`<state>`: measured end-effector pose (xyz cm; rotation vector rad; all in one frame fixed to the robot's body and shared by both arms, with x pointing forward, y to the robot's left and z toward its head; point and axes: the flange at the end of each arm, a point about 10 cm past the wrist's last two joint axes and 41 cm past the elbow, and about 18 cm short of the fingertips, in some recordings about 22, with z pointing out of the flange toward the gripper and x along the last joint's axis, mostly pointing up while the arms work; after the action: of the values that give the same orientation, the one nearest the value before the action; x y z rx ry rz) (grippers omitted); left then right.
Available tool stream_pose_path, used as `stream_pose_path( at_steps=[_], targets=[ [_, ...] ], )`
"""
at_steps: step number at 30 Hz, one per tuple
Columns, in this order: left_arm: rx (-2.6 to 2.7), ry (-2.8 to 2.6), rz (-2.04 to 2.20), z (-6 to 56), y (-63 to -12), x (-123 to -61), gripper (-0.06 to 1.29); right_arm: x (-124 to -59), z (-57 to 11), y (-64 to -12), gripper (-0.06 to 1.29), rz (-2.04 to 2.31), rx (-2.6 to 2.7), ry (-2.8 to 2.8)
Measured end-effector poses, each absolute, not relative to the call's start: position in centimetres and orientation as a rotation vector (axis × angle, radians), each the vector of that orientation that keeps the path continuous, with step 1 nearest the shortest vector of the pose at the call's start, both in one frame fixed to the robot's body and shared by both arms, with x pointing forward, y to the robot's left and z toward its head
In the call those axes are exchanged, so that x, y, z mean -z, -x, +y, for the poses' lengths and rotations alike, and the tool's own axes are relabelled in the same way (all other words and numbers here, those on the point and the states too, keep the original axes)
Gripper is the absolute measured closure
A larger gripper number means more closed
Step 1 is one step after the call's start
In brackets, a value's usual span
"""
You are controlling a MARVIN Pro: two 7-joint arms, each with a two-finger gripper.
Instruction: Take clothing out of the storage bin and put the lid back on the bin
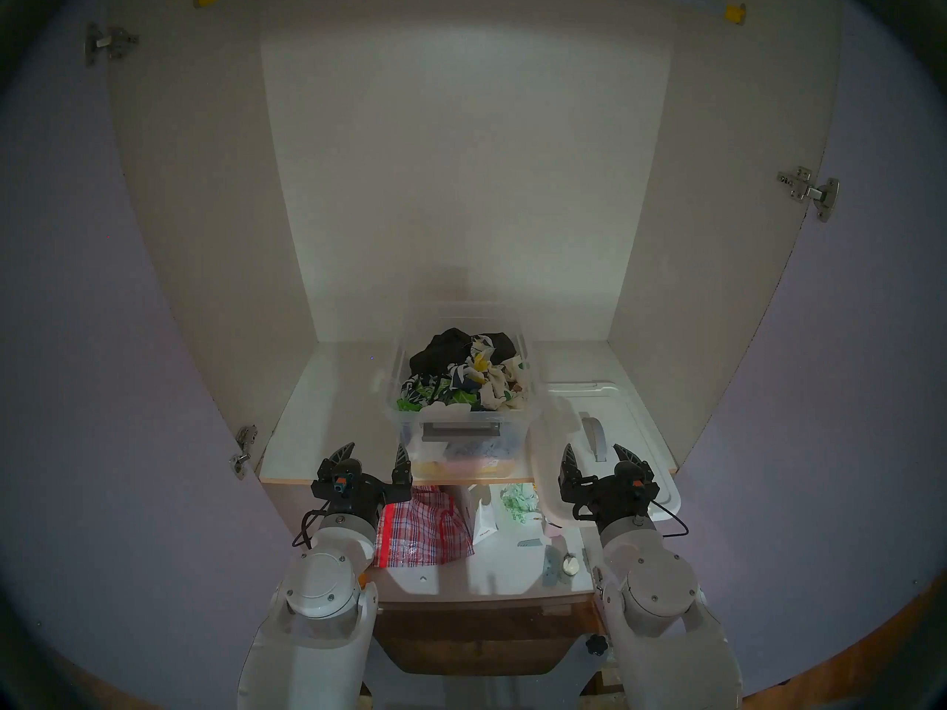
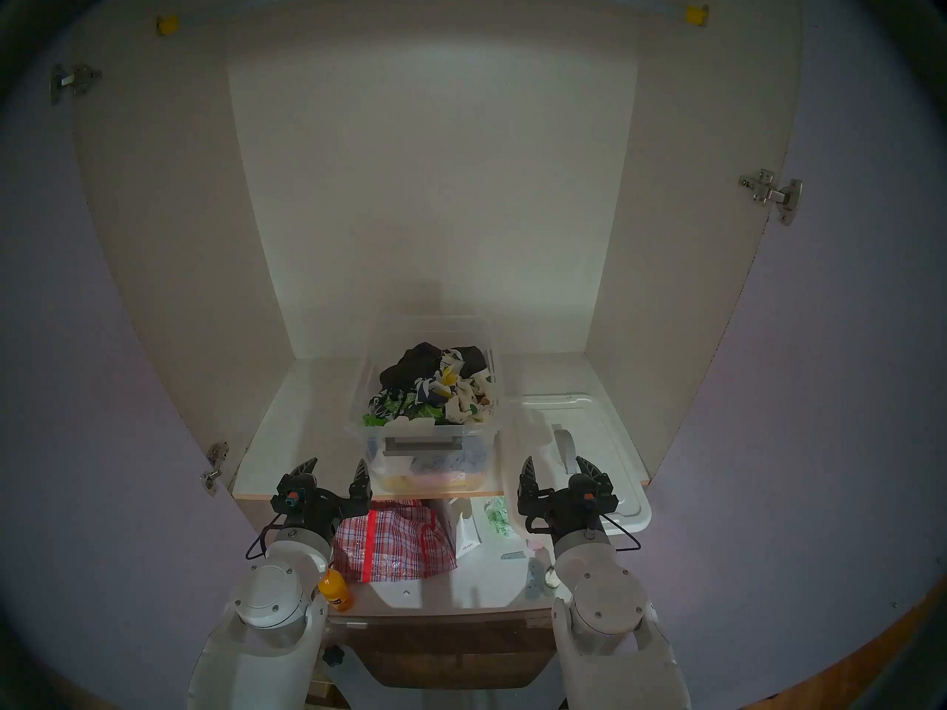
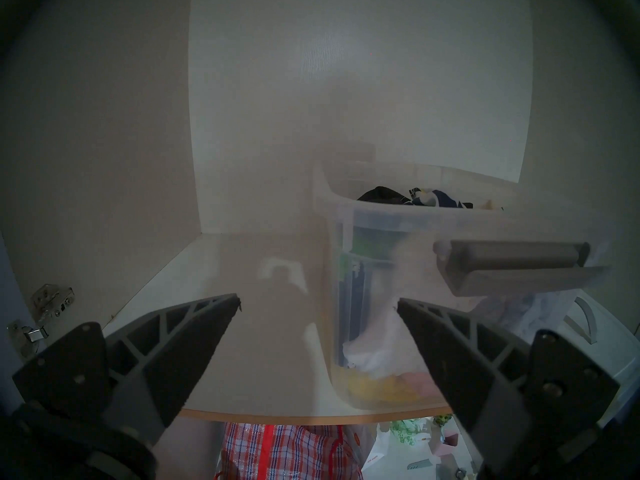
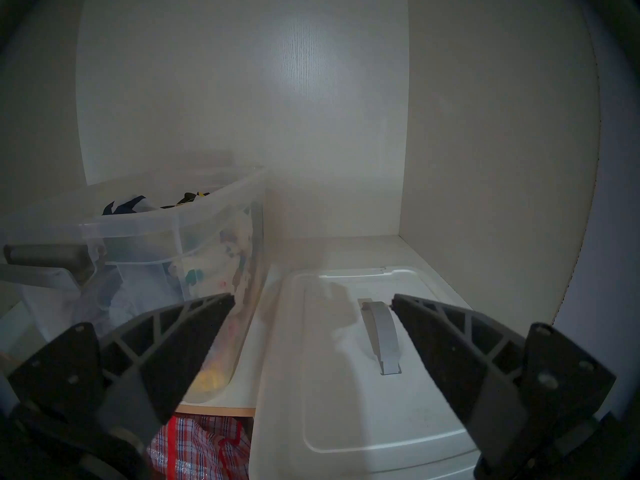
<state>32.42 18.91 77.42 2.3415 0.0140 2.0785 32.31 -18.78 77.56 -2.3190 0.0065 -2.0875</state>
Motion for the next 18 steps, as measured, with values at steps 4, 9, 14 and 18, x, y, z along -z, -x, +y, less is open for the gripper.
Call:
stream_pose_path(
  at_steps=[4, 9, 14, 18],
  targets=[
    [-2.078, -2.342, 0.014, 18.91, -32.42, -77.4, 0.0, -77.55, -18.79, -32.3, -0.02, 0.007, 2.087, 2.32],
    [-2.078, -2.343, 0.014, 18.91, -32.41, -77.39, 0.0, -77.53, -18.79, -32.29, -0.02, 0.007, 2.087, 2.32],
    [-2.077, -2.343, 0.014, 18.92, -32.41, -77.38, 0.0, -77.52, -18.79, -32.29, -0.02, 0.007, 2.087, 2.32],
    [-2.077, -2.344, 0.014, 18.92, -32.41, -77.37, 0.0, -77.51, -18.79, -32.28, -0.02, 0.007, 2.086, 2.321]
  ],
)
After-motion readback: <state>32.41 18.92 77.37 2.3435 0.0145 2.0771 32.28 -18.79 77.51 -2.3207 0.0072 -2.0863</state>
